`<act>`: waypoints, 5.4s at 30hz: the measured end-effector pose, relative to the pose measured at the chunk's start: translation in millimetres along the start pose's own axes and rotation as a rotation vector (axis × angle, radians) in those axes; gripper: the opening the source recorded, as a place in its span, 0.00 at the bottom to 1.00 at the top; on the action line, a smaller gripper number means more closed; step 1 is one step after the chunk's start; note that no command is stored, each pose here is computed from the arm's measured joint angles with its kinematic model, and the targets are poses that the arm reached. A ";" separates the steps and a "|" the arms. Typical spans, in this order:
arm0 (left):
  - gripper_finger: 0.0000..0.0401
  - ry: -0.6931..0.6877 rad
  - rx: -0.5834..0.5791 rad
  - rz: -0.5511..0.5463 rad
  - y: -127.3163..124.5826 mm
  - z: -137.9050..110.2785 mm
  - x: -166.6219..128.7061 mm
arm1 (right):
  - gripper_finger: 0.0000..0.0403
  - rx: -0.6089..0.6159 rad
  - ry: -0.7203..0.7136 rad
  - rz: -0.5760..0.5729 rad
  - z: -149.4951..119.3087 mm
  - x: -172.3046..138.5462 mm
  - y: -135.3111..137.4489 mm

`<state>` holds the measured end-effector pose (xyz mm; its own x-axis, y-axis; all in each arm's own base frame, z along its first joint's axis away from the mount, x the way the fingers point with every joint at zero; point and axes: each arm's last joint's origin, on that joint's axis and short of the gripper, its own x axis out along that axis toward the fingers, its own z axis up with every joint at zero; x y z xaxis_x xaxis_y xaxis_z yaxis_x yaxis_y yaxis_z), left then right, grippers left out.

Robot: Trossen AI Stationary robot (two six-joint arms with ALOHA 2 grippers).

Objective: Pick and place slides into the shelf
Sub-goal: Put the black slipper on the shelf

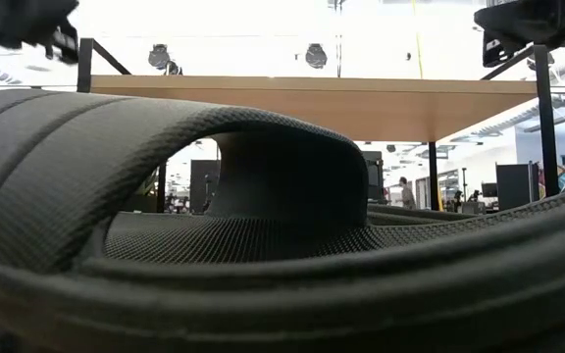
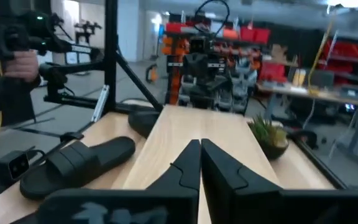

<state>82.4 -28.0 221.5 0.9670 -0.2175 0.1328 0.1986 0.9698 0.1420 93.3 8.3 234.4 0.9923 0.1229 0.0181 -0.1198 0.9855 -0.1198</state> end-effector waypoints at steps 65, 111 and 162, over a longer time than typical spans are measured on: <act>0.88 1.195 -0.744 -0.167 -35.7 0.6 48.9 | 0.00 -0.085 -0.037 0.187 -17.8 2.6 7.5; 0.28 1.432 -0.570 -0.565 -74.8 -59.0 77.3 | 0.00 -0.110 -0.034 0.186 -43.5 8.3 10.2; 0.00 0.584 -0.046 -0.506 -80.5 124.7 123.1 | 0.00 -0.105 -0.035 0.188 -43.3 8.3 10.3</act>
<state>165.5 -146.6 348.7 0.6814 -0.5541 -0.4782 0.6329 0.7742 0.0048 101.7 14.4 190.3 0.9507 0.3096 0.0202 -0.2971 0.9274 -0.2274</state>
